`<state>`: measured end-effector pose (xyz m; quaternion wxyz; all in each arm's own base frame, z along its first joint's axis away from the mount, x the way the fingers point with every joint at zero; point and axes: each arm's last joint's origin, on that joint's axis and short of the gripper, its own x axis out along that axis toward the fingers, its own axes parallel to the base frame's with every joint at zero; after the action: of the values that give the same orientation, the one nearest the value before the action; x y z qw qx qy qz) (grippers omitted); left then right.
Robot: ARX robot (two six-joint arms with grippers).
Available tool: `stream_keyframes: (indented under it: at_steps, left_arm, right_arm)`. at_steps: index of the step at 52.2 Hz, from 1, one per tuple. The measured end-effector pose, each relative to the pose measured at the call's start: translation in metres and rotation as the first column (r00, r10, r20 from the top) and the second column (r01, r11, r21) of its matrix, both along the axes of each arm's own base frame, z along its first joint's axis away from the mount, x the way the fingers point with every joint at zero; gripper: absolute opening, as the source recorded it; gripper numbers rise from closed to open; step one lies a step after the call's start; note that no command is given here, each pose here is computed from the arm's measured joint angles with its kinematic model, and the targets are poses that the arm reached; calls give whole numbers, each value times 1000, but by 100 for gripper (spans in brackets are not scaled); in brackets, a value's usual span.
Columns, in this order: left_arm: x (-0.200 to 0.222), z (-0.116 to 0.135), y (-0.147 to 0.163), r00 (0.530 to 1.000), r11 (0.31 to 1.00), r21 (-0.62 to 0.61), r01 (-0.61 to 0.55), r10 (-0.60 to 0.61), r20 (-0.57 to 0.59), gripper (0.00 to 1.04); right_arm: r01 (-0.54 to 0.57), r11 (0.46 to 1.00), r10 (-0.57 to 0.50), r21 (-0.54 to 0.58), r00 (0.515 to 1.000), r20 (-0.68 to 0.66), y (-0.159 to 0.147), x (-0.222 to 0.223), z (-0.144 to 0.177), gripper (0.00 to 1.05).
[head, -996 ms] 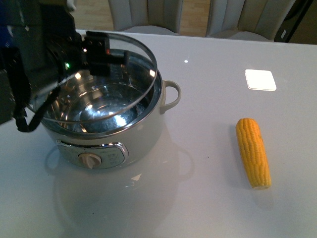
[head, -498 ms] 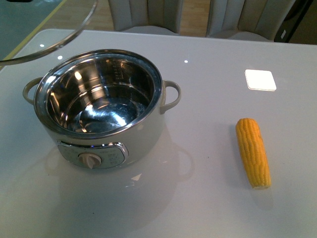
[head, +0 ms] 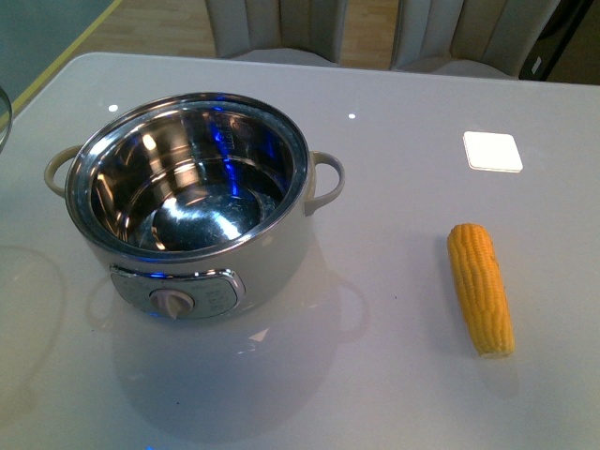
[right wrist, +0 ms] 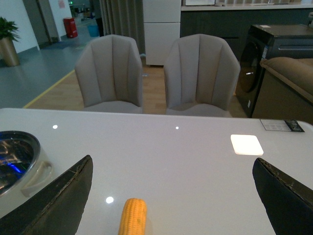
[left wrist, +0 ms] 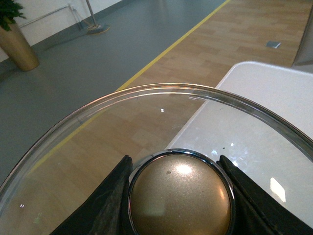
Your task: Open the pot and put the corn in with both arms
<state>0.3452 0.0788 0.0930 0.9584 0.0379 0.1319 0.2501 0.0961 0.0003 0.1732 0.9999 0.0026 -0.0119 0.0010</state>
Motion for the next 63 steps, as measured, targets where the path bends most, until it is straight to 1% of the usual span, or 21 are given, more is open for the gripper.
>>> stream_keyframes:
  at_steps: [12,28,33,40,50,56,63]
  left_arm:
    - [2,-46,7,996,998,-29,-53,51,-70,44]
    - [11,-81,10,992,995,-57,-86,80,-94,44]
    - [12,-98,7,993,995,-66,-75,68,-93,44]
    - [12,-112,4,995,994,-92,-58,50,-83,44]
    - [12,-138,-6,996,990,-143,16,-29,-89,44]
    - [14,-144,-9,995,985,-164,43,-57,-78,44]
    - [17,-150,-10,997,982,-183,36,-49,-66,44]
  right_arm:
    - [0,1000,0,0,1000,0,0,0,0,96]
    - [0,1000,0,0,1000,0,0,0,0,96]
    - [0,1000,0,0,1000,0,0,0,0,96]
    - [0,1000,0,0,1000,0,0,0,0,96]
    - [0,1000,0,0,1000,0,0,0,0,96]
    - [0,1000,0,0,1000,0,0,0,0,96]
    - [0,1000,0,0,1000,0,0,0,0,96]
